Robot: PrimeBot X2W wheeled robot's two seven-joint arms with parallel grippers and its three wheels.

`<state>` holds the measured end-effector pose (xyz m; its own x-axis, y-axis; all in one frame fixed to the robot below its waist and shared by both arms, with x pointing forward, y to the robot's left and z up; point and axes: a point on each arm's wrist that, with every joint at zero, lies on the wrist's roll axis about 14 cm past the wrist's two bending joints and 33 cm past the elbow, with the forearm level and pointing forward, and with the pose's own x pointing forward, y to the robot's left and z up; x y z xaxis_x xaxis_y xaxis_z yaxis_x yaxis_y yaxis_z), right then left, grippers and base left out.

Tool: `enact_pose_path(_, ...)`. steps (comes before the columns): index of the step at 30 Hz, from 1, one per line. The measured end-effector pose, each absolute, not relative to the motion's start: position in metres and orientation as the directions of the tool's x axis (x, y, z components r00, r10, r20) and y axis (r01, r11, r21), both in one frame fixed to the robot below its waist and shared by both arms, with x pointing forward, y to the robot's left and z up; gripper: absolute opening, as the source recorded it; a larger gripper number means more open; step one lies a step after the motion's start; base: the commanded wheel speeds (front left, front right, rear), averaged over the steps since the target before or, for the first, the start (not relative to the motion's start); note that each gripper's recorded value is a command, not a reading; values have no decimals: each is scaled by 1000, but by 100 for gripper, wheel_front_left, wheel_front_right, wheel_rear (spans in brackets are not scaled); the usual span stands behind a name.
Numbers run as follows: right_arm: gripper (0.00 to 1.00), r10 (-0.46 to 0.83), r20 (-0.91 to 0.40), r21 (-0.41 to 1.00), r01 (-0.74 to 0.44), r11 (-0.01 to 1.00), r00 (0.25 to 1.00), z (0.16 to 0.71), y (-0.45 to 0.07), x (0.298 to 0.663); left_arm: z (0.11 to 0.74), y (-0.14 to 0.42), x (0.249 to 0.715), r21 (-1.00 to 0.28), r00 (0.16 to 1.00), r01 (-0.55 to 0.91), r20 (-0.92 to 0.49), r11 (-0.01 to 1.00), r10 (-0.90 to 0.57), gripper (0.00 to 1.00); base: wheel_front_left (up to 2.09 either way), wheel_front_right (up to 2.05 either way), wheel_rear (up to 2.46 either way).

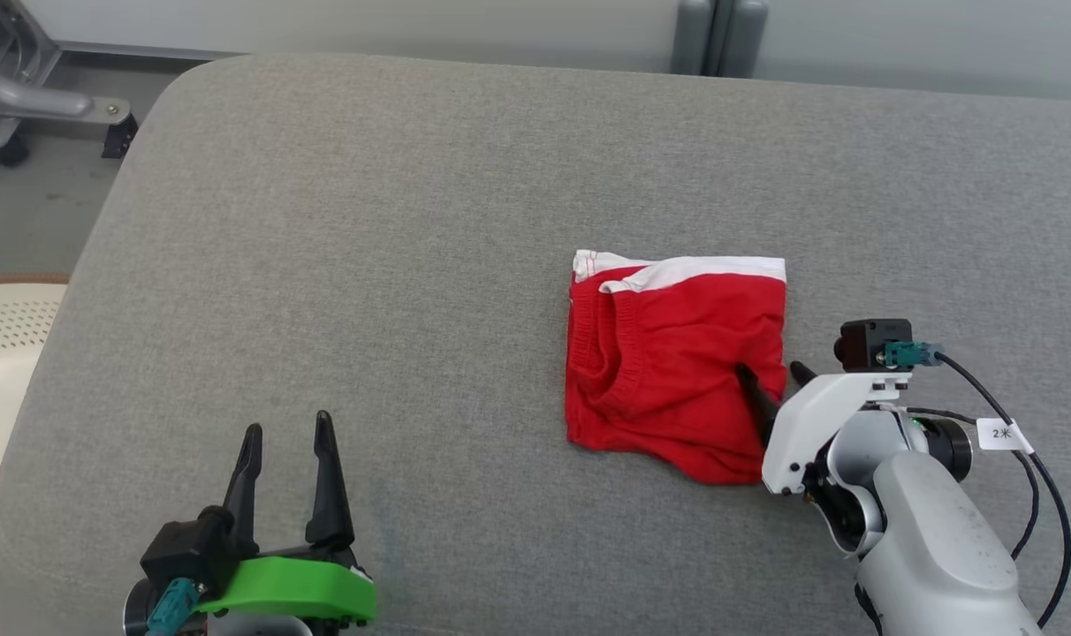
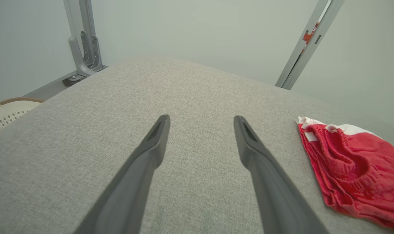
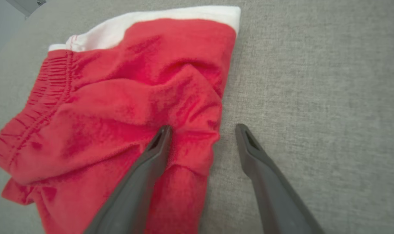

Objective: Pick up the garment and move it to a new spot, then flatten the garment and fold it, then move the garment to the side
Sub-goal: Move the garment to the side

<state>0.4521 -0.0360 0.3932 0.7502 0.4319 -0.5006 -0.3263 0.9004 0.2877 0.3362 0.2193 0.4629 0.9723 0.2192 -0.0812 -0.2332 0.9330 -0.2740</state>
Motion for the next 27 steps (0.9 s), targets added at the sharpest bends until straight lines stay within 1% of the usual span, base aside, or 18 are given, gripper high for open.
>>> enact_pose_path(4, 100, 466, -523, 323, -340, 883, 713, 388, -22, 452, 461, 227, 332, -268, 965, -261, -89, 928, 246, 100, 0, 0, 0)
enact_pose_path(5, 49, 470, -523, 329, -341, 881, 711, 388, -20, 453, 461, 228, 332, -267, 965, -262, -89, 927, 247, 100, 0, 0, 0)
enact_pose_path(6, 28, 474, -523, 331, -343, 879, 709, 388, -19, 453, 461, 227, 333, -266, 966, -259, -89, 928, 244, 100, 0, 0, 0)
enact_pose_path(7, 2, 475, -518, 334, -344, 878, 711, 388, -19, 453, 461, 226, 334, -267, 967, -255, -88, 930, 240, 100, 0, 0, 0)
enact_pose_path(8, 0, 473, -513, 332, -343, 879, 716, 389, -20, 453, 461, 224, 335, -265, 968, -249, -86, 932, 234, 100, 0, 0, 0)
enact_pose_path(15, 0, 442, -433, 293, -341, 893, 785, 405, -39, 463, 461, 206, 351, -260, 984, -178, -77, 949, 163, 100, 0, 0, 0)
enact_pose_path(22, 0, 326, -383, 217, -259, 941, 865, 420, -100, 470, 466, 168, 382, -251, 999, -38, -43, 967, 28, 100, 0, 0, 0)
enact_pose_path(27, 0, 220, -344, 172, -169, 970, 913, 434, -149, 468, 466, 130, 408, -245, 995, 91, -25, 965, -100, 100, 0, 0, 0)
